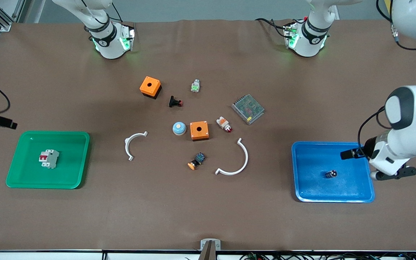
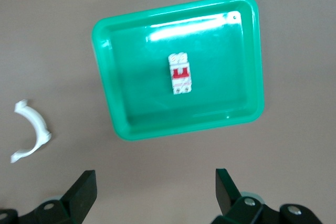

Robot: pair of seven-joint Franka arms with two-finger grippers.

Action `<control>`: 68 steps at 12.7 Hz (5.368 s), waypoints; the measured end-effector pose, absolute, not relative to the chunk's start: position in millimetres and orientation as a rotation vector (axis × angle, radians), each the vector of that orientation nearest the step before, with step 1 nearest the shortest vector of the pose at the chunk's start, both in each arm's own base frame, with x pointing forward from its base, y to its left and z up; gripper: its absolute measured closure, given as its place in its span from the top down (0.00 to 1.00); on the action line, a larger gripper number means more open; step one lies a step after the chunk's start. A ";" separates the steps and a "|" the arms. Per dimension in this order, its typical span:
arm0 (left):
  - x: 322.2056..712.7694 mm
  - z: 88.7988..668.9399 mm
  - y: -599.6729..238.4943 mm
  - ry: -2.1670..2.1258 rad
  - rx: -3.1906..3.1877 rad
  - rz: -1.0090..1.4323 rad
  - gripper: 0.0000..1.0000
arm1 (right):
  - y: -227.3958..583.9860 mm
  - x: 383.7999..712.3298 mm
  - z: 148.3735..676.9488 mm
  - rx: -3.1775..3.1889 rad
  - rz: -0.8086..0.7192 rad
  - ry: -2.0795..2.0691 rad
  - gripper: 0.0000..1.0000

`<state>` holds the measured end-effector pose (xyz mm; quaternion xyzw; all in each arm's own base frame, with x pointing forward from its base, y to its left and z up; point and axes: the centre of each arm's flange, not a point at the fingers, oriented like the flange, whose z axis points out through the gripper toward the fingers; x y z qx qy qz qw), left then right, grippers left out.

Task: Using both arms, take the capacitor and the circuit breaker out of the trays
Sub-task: 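Reach the left gripper to the capacitor while the right gripper reaches the breaker, then grasp the black capacitor with the left gripper while the right gripper grasps the breaker, then carry the capacitor and the breaker out of the trays toward the table center, then lower and release the capacitor by the white arc while the right gripper releases the breaker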

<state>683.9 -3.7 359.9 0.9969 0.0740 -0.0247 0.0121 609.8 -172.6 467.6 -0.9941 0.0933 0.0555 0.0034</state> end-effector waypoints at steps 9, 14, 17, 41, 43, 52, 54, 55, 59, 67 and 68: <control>705.3 222.8 -2.3 0.242 3.106 -0.076 1.00 | -226.4 627.7 294.5 -3.077 0.037 0.180 1.00; 709.7 207.7 -1.6 0.245 3.105 -0.063 0.74 | -210.0 628.0 253.7 -3.114 -0.046 0.046 1.00; 710.2 208.2 -1.5 0.245 3.105 -0.061 0.55 | -211.1 620.4 226.8 -3.134 -0.077 0.031 1.00; 637.9 260.3 -384.6 0.377 3.031 -0.092 0.34 | 31.4 664.2 324.5 -3.071 0.147 0.045 0.40; 636.6 235.6 -392.9 0.373 3.031 -0.062 0.34 | 109.6 654.7 316.0 -3.084 0.122 0.096 0.40; 632.9 208.7 -397.8 0.366 3.040 -0.087 0.34 | 255.7 614.2 242.2 -3.089 -0.030 0.203 0.40; 630.4 207.5 -401.3 0.359 3.042 -0.090 0.34 | 269.2 610.0 225.3 -3.091 -0.054 0.170 0.40; 629.4 207.5 -402.8 0.359 3.043 -0.090 0.34 | 275.1 607.1 218.3 -3.094 -0.054 0.155 0.40; 627.3 207.8 -406.5 0.360 3.042 -0.090 0.40 | 282.9 602.1 208.7 -3.102 -0.041 0.134 0.40; 659.0 310.7 -341.0 0.382 3.072 -0.143 1.00 | 256.6 629.3 234.0 -3.120 0.017 0.194 0.99; 663.4 341.5 -314.5 0.335 3.087 -0.168 1.00 | 246.3 640.6 250.4 -3.126 0.063 0.178 1.00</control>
